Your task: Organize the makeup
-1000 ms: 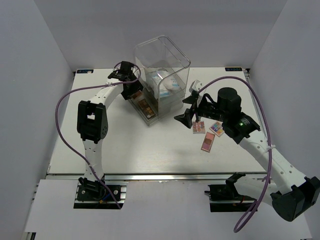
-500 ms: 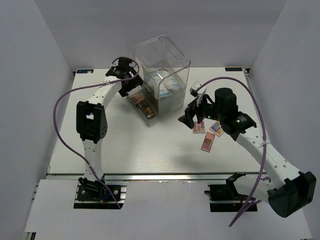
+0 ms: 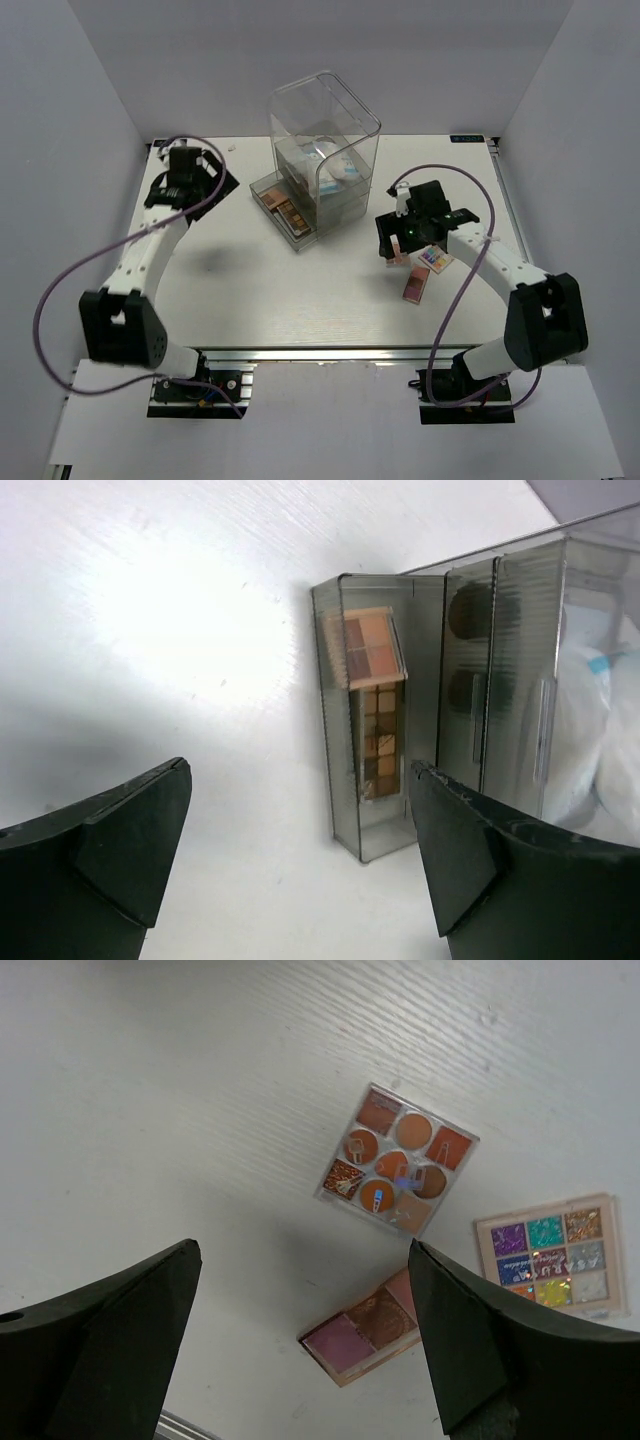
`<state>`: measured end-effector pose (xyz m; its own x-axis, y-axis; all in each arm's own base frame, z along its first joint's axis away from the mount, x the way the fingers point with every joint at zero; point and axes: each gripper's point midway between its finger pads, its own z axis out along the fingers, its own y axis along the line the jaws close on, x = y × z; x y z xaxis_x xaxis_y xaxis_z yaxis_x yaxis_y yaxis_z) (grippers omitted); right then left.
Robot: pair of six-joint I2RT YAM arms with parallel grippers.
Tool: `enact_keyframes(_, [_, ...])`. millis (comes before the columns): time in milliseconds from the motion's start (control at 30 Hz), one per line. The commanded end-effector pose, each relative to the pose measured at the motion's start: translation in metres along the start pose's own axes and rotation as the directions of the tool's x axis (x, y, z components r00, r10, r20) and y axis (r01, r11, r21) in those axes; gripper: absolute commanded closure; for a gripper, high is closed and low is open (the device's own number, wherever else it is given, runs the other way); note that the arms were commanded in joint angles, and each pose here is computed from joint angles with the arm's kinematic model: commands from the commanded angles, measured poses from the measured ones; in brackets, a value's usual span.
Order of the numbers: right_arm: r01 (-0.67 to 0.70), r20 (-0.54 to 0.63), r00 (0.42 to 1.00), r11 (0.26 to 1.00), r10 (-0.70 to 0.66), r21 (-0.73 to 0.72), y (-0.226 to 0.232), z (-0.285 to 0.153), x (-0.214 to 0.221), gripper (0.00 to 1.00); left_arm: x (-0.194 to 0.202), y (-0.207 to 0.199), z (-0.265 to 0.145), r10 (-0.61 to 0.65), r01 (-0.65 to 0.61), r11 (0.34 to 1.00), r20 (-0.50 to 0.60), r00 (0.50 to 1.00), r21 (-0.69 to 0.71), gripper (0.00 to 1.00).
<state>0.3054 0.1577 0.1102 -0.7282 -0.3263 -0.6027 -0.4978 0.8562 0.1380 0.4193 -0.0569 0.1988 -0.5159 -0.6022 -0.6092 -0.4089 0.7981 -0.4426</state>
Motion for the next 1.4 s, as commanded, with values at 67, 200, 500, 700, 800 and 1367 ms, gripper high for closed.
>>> enact_keyframes(67, [-0.135, -0.007, 0.991, 0.982, 0.137, 0.132, -0.023, 0.024, -0.008, 0.11, 0.021, 0.022, -0.036, -0.028, 0.026, 0.997, 0.041, 0.999, 0.066, 0.02])
enact_keyframes(200, [-0.173, -0.086, 0.977, 0.965, 0.193, 0.197, -0.035, 0.050, 0.005, 0.11, 0.038, 0.041, -0.046, -0.063, 0.061, 0.997, 0.040, 0.997, 0.044, 0.02])
enact_keyframes(500, [-0.155, -0.121, 0.973, 0.947, 0.195, 0.282, -0.054, 0.072, 0.012, 0.11, 0.053, 0.062, -0.056, -0.079, 0.079, 0.997, 0.042, 0.996, 0.010, 0.02])
enact_keyframes(700, [-0.165, -0.139, 0.968, 0.946, 0.210, 0.279, -0.054, 0.080, 0.016, 0.11, 0.051, 0.065, -0.059, -0.083, 0.083, 0.997, 0.054, 0.995, -0.001, 0.02])
enact_keyframes(800, [-0.165, -0.155, 0.965, 0.948, 0.213, 0.271, -0.053, 0.084, 0.021, 0.14, 0.051, 0.066, -0.060, -0.082, 0.083, 0.997, 0.056, 0.995, -0.004, 0.02])
enact_keyframes(1367, [-0.082, 0.030, 0.997, 0.969, 0.077, 0.232, -0.049, 0.050, -0.009, 0.56, 0.054, 0.072, -0.065, -0.096, 0.097, 0.995, 0.068, 0.993, -0.007, 0.02])
